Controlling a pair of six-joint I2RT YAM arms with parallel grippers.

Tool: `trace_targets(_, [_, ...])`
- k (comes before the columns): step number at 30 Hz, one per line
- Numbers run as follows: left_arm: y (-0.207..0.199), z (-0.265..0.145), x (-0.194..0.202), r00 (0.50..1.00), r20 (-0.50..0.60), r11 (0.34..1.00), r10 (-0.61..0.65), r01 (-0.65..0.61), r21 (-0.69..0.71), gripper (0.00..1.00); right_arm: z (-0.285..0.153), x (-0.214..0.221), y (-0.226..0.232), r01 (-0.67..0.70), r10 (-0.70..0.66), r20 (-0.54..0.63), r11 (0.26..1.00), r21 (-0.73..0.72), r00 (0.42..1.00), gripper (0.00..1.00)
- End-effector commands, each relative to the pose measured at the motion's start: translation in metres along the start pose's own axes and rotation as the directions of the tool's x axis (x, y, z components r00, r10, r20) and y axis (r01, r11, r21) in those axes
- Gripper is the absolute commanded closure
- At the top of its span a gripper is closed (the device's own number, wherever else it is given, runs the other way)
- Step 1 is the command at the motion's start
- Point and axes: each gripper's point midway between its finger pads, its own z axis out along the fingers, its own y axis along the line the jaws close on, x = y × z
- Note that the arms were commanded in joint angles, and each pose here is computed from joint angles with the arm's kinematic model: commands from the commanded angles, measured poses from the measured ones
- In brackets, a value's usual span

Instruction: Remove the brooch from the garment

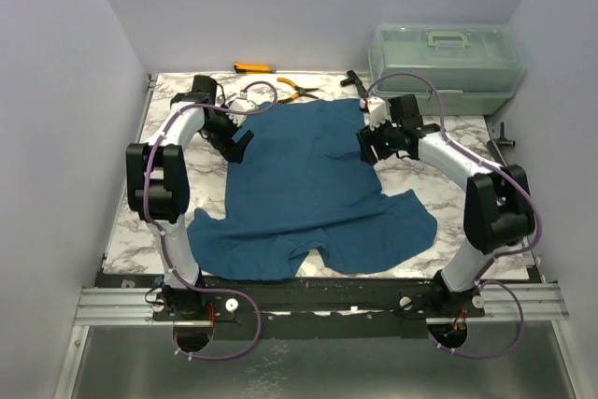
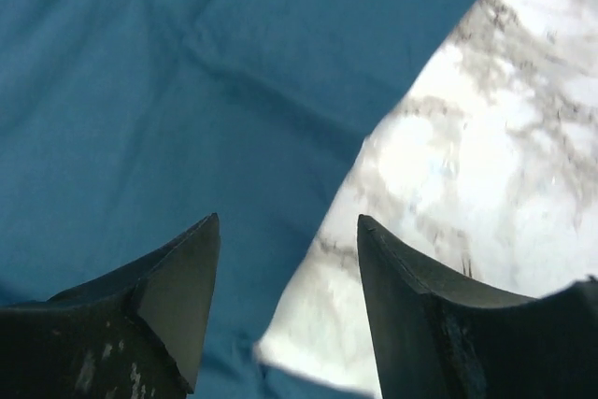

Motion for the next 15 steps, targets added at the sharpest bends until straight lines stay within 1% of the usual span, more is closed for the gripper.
trace_targets(1, [0.036,0.029,-0.039,0.988,0.1,0.98,-0.116,0.13,-0.148,0.01,0.031,-0.038,-0.009,-0.105,0.107,0.098,0.994,-0.022,0.989,0.37])
trace_targets(4, [0.053,0.048,-0.037,0.994,0.068,0.967,-0.089,0.103,-0.235,0.01,0.058,-0.046,-0.019,-0.157,0.158,0.107,0.987,-0.014,0.982,0.43])
trace_targets(6, [0.064,0.057,-0.036,0.996,0.05,0.955,-0.071,0.082,-0.285,0.01,0.076,-0.048,-0.029,-0.187,0.185,0.099,0.982,0.012,0.978,0.49])
trace_targets(7, [0.069,0.06,-0.037,0.997,0.047,0.949,-0.063,0.075,-0.307,0.01,0.086,-0.05,-0.033,-0.204,0.201,0.099,0.979,0.02,0.975,0.51])
trace_targets(11, [0.082,0.075,-0.035,0.999,0.016,0.943,-0.038,0.041,-0.33,0.01,0.113,-0.056,-0.041,-0.248,0.244,0.099,0.969,0.022,0.965,0.56])
trace_targets(15, [0.092,0.09,-0.021,0.998,-0.059,0.938,0.0,-0.021,-0.346,0.01,0.134,-0.053,-0.045,-0.258,0.254,0.083,0.966,0.031,0.964,0.61])
